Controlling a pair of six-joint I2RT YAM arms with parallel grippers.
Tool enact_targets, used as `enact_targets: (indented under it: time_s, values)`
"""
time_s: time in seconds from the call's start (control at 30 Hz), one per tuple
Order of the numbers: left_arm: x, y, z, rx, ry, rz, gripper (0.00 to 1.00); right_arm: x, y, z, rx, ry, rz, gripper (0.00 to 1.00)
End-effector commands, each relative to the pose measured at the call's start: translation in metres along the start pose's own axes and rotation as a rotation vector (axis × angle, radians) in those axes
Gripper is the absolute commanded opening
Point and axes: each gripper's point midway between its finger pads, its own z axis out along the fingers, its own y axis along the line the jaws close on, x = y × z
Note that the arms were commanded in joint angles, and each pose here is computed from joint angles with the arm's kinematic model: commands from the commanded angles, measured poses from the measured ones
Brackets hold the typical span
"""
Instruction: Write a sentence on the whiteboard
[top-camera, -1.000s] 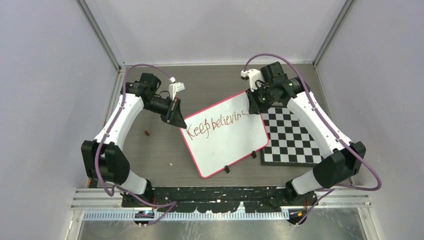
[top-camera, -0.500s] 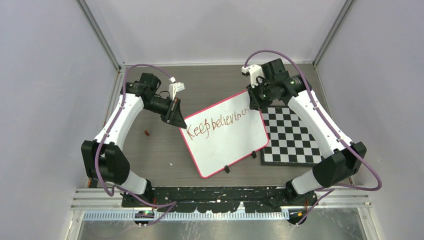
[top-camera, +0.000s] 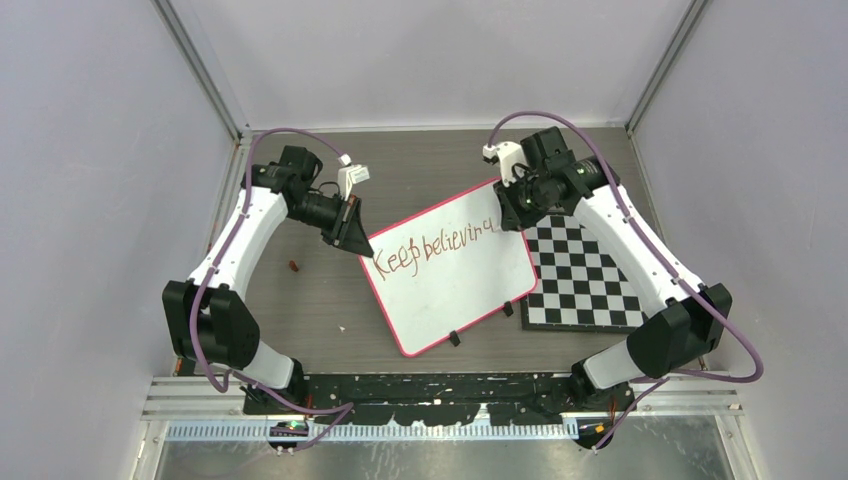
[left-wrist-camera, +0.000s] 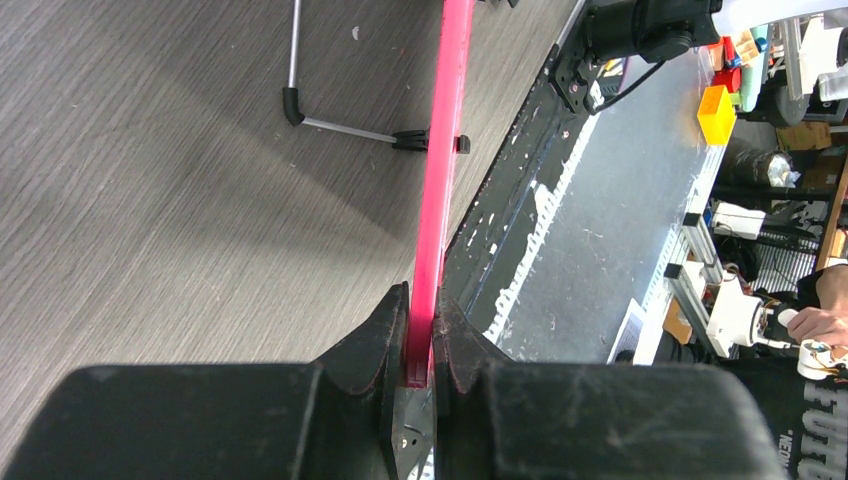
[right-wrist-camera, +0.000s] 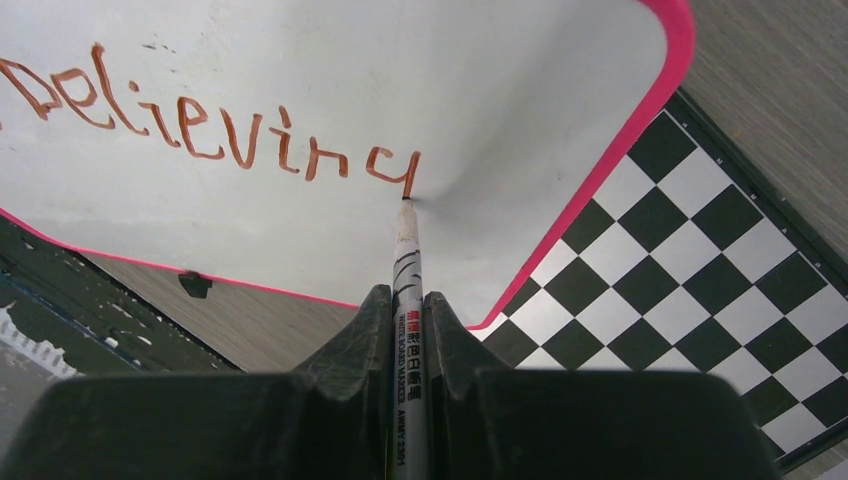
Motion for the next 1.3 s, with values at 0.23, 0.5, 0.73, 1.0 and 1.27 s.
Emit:
enact_targets:
  time_s: [0.23,0.5,0.73,1.0,1.27]
  values:
    - [0.0,0.008,0.0,-0.049,0.005,0.033,0.0,-0.005,0.022,-0.001,-0.051,-0.046,-0.011,0.0]
    - [-0.002,0.006,-0.001,-0.047,0.002,0.033,0.0,-0.016,0.054,-0.019,-0.177,-0.068,-0.039,0.0]
    - [-0.002,0.005,-0.001,-0.047,-0.008,0.031,0.0,-0.006,0.09,-0.045,-0.318,-0.099,-0.077,0.0]
    - [-0.001,0.005,-0.001,-0.05,-0.009,0.027,0.0,0.008,0.12,-0.032,-0.402,-0.113,-0.085,0.0]
    - [0.002,0.005,0.001,-0.04,-0.002,0.016,0.0,0.02,0.151,-0.019,-0.416,-0.115,-0.204,0.0]
